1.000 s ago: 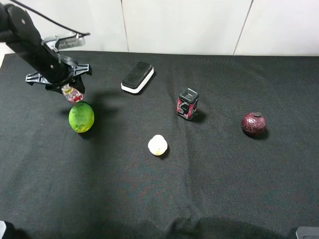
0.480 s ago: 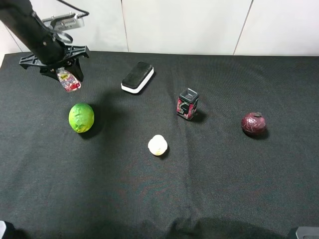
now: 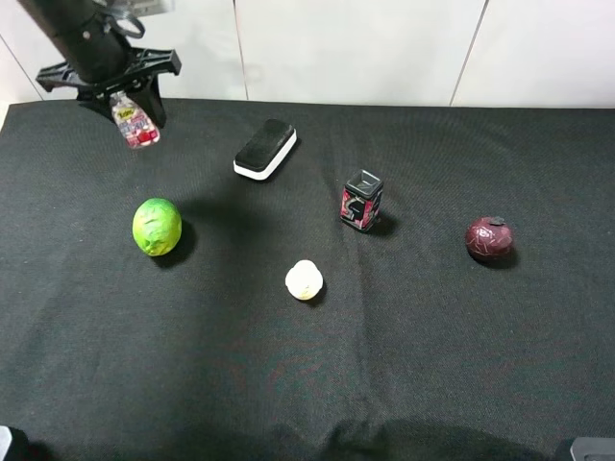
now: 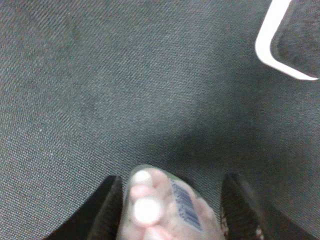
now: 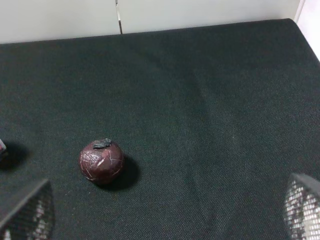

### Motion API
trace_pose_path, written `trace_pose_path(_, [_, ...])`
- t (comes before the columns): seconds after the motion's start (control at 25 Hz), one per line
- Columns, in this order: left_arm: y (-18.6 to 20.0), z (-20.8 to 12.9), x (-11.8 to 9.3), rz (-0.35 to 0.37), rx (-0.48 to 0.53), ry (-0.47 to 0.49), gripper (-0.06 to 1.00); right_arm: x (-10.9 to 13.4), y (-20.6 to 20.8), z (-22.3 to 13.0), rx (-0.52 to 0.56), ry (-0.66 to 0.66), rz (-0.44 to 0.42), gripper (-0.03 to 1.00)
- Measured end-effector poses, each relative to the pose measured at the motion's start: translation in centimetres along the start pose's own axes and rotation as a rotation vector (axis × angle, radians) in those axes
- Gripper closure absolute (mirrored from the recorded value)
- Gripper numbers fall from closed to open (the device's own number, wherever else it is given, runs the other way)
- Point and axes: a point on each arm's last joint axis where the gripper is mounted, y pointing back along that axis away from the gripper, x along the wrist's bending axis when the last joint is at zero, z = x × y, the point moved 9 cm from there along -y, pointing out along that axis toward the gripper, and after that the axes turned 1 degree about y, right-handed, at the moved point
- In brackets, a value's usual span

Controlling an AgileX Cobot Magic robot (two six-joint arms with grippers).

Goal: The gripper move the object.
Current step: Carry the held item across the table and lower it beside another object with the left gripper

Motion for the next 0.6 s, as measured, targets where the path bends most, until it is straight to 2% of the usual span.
trace_pose_path(0.16, [1.1, 0.7, -1.9, 0.01, -0.02, -0.043, 0.52, 0.0, 0.0, 0.0, 0.0, 0.0, 0.0, 0.27])
trace_pose_path(0.6, [3.6, 0.9, -8.1, -0.036, -0.045, -0.138, 0.52, 0.0, 0.0, 0.0, 0.0, 0.0, 0.0, 0.27])
